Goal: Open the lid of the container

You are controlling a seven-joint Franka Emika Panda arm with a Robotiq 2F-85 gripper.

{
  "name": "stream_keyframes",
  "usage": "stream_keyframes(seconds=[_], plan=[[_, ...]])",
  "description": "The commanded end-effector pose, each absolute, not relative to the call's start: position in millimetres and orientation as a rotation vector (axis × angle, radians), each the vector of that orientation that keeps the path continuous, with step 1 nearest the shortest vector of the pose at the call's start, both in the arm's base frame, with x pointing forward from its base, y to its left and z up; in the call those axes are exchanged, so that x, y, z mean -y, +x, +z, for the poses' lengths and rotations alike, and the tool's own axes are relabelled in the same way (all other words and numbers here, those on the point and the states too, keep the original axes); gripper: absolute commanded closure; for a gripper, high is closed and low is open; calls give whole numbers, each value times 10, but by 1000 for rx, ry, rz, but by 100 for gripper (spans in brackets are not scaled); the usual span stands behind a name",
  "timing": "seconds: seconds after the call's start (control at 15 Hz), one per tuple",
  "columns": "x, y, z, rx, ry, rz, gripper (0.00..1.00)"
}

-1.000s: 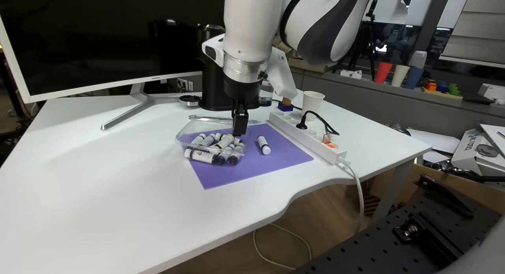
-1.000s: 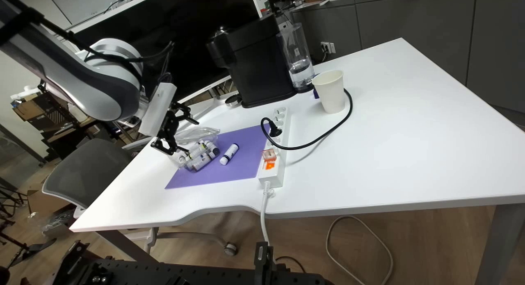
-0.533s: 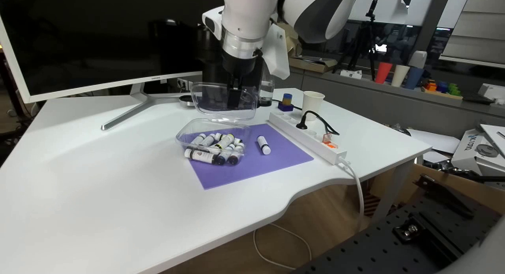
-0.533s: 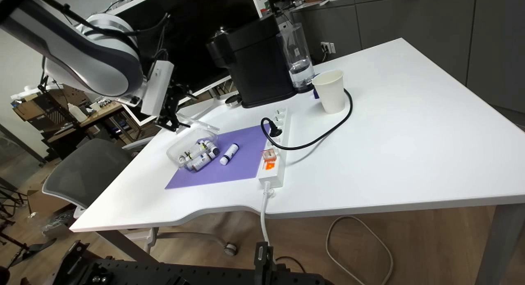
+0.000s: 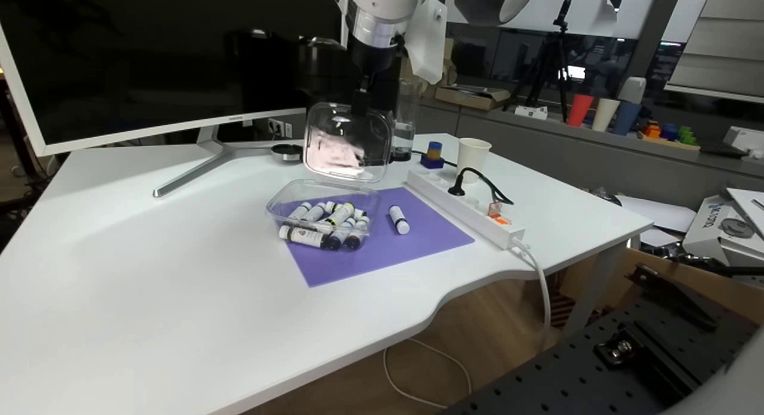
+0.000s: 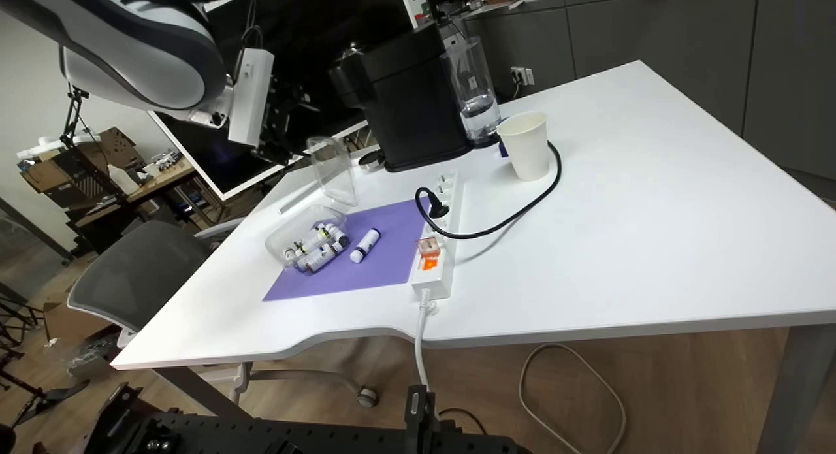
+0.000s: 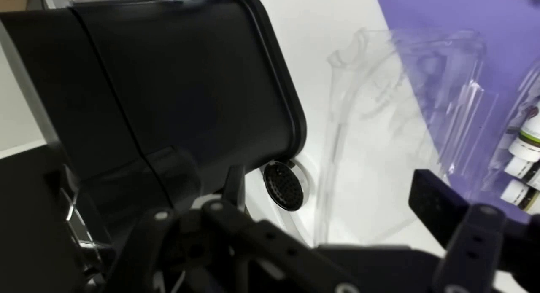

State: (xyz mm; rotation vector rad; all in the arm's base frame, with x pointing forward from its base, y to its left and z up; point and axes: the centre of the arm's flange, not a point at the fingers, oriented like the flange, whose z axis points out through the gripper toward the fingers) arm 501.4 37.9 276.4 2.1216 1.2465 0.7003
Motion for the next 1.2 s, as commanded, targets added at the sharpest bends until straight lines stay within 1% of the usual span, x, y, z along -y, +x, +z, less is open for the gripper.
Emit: stream_keyframes(seconds=[0.0, 0.33, 0.6, 0.87, 1.13], plan=[[-225, 4971, 3053, -1156, 2168, 733, 0], [-40, 4909, 3305, -1012, 2464, 663, 0], [98, 4685, 3200, -934, 2655, 570, 0], [-10, 4429, 3088, -964, 2741, 484, 0], [-221, 4212, 3127, -1068, 2740, 463, 0]])
